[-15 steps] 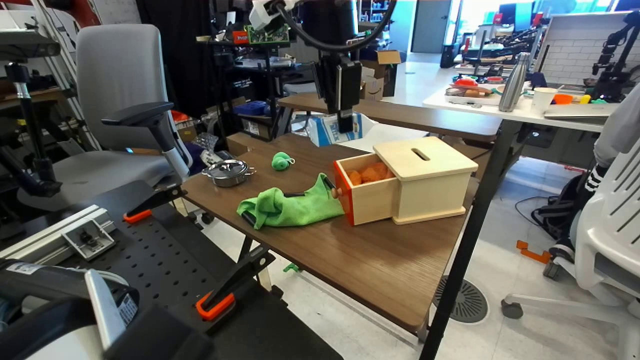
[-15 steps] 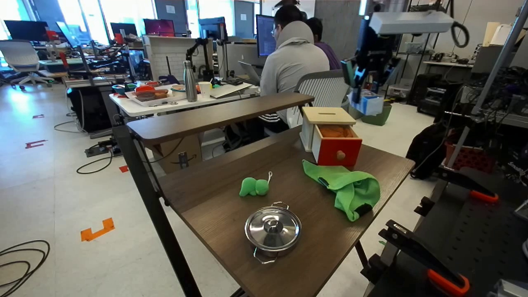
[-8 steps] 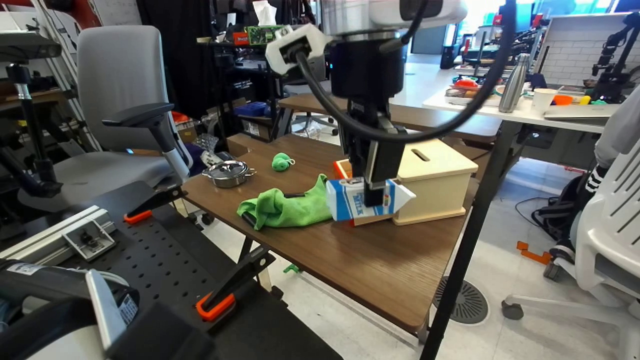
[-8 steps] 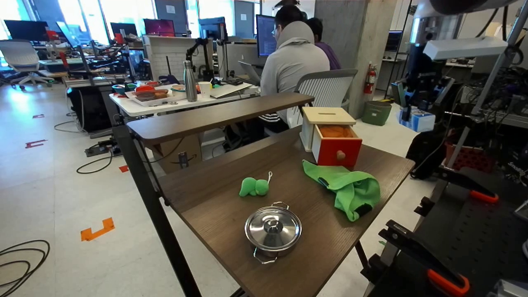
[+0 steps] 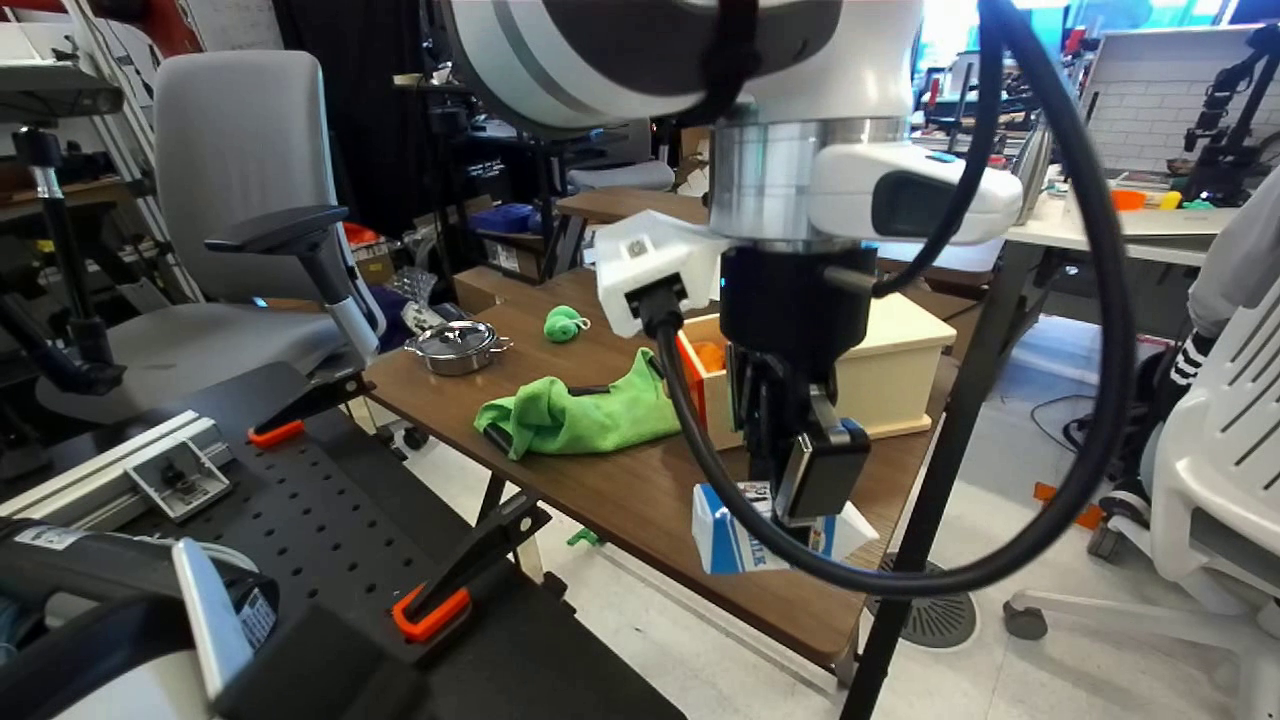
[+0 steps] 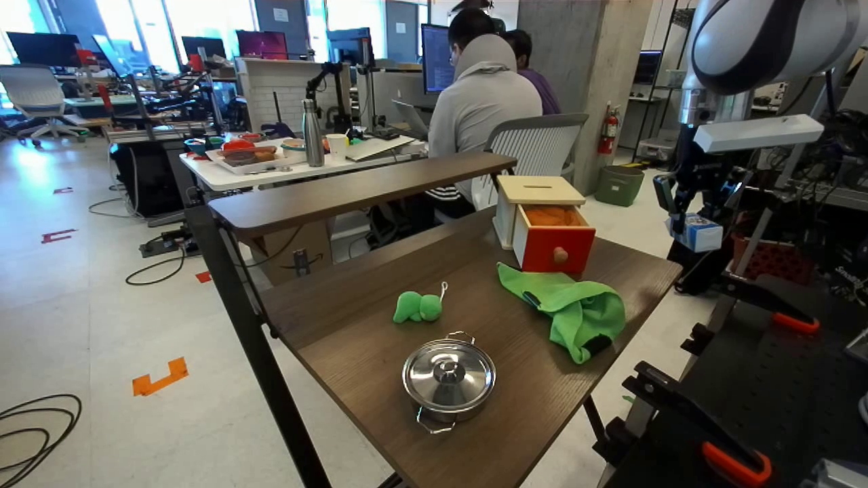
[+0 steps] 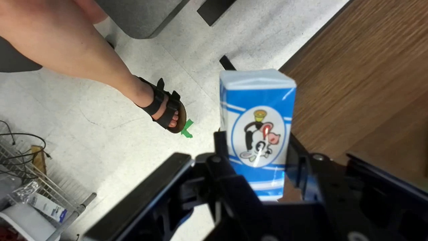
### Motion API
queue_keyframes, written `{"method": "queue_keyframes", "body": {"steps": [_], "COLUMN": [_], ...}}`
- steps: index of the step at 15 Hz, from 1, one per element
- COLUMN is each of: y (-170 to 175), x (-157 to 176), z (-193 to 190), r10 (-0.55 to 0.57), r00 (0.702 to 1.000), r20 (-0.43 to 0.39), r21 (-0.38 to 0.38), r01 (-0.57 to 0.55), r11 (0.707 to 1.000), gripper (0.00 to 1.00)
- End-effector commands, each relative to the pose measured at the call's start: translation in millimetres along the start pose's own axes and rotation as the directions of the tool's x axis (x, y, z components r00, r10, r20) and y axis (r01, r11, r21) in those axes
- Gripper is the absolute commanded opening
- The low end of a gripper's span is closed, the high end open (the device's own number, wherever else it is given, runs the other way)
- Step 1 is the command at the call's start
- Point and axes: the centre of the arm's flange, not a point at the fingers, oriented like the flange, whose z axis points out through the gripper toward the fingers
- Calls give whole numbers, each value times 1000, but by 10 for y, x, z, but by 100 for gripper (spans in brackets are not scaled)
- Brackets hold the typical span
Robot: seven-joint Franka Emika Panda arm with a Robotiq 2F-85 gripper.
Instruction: Move the blue and white carton to the right
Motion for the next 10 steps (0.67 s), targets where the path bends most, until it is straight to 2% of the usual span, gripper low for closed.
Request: {"method": "queue_keyframes", "body": {"steps": [1,6,10], "y": [-142,-332,-456], "x": [286,516,565], "z": [237,496,535], "r10": [48,85,88], "r00": [999,996,995], "r20": [-13,-11,-36], "r21": [8,8,17], "r01": [-48,-84,-88], "r11": [999,996,996], "gripper": [17,17,17]}}
